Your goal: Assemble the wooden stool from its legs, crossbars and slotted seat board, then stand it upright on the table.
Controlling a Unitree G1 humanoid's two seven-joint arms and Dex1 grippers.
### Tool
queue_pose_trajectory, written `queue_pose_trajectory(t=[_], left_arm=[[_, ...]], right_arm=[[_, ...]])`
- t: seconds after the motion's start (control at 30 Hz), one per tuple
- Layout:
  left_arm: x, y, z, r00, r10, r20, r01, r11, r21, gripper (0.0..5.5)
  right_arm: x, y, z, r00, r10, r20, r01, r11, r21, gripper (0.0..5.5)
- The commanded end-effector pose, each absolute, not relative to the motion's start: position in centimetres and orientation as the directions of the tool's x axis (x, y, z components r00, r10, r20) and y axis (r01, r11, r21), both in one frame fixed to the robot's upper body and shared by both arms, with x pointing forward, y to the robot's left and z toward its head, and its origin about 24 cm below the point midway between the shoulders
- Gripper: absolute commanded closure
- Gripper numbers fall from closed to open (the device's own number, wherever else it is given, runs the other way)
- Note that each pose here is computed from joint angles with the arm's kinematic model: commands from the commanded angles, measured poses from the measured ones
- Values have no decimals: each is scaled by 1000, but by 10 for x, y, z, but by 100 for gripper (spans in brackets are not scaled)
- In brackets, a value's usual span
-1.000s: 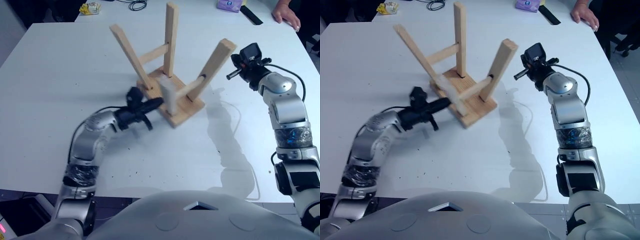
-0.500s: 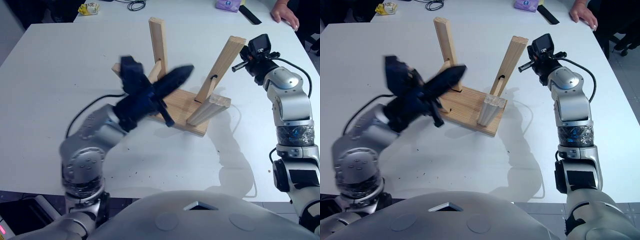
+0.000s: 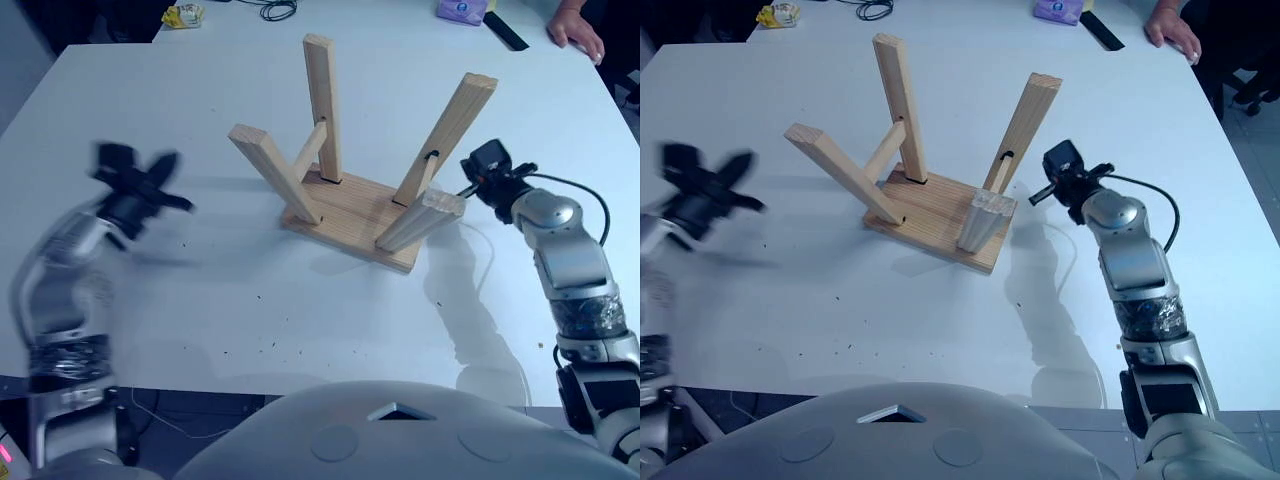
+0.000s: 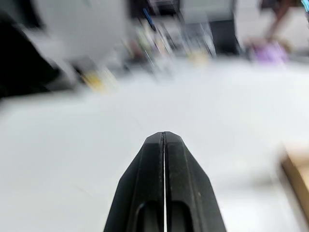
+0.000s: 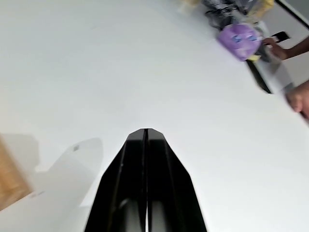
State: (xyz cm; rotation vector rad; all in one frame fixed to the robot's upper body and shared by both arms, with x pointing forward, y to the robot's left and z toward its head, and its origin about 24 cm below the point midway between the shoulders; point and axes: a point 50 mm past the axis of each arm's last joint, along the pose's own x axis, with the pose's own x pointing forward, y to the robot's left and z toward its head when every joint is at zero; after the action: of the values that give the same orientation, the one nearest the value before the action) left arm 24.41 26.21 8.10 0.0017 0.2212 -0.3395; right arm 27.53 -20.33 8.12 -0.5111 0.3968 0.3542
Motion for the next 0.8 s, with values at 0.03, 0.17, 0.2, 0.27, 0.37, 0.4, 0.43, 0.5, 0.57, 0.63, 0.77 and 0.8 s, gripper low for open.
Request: queue_pose_trajectory(t=[0.03, 0.17, 0.2, 0.27, 0.37, 0.4, 0.43, 0.5, 0.57, 0.63, 0.77, 0.8], left_arm=[[226, 232, 67, 884, -421, -204, 406, 907, -111, 547], [209, 209, 60, 822, -527, -216, 499, 849, -170, 547], [206, 206, 56, 815, -531, -231, 502, 847, -177, 547], [199, 205, 47, 814, -517, -265, 481, 855, -193, 547], [195, 204, 39, 805, -512, -301, 473, 859, -197, 547], [195, 205, 38, 805, -506, -309, 472, 862, -182, 547], [195, 208, 39, 812, -494, -310, 466, 869, -165, 547], [203, 220, 47, 840, -463, -284, 446, 886, -124, 547], [213, 240, 64, 893, -392, -221, 388, 920, -64, 547], [225, 262, 80, 943, -289, -164, 289, 957, -25, 547], [248, 256, 64, 920, -330, -213, 332, 943, -25, 547], [252, 249, 52, 897, -362, -253, 366, 930, -36, 547]], right_arm=[[268, -198, 94, 817, 300, -492, -527, 734, -428, 550], [244, -218, 107, 709, 366, -602, -684, 564, -463, 550], [240, -222, 110, 678, 376, -632, -719, 515, -466, 550], [240, -225, 112, 618, 402, -675, -778, 436, -452, 550], [239, -223, 108, 556, 434, -709, -829, 354, -434, 550], [239, -220, 105, 543, 444, -713, -838, 342, -426, 550], [238, -219, 103, 532, 453, -716, -846, 330, -419, 550], [234, -218, 98, 520, 456, -722, -852, 331, -405, 550], [231, -218, 92, 520, 448, -727, -851, 345, -396, 550], [231, -218, 84, 523, 438, -731, -847, 360, -391, 550], [223, -211, 75, 520, 446, -729, -846, 388, -366, 550], [223, -208, 73, 520, 451, -725, -846, 389, -365, 550]])
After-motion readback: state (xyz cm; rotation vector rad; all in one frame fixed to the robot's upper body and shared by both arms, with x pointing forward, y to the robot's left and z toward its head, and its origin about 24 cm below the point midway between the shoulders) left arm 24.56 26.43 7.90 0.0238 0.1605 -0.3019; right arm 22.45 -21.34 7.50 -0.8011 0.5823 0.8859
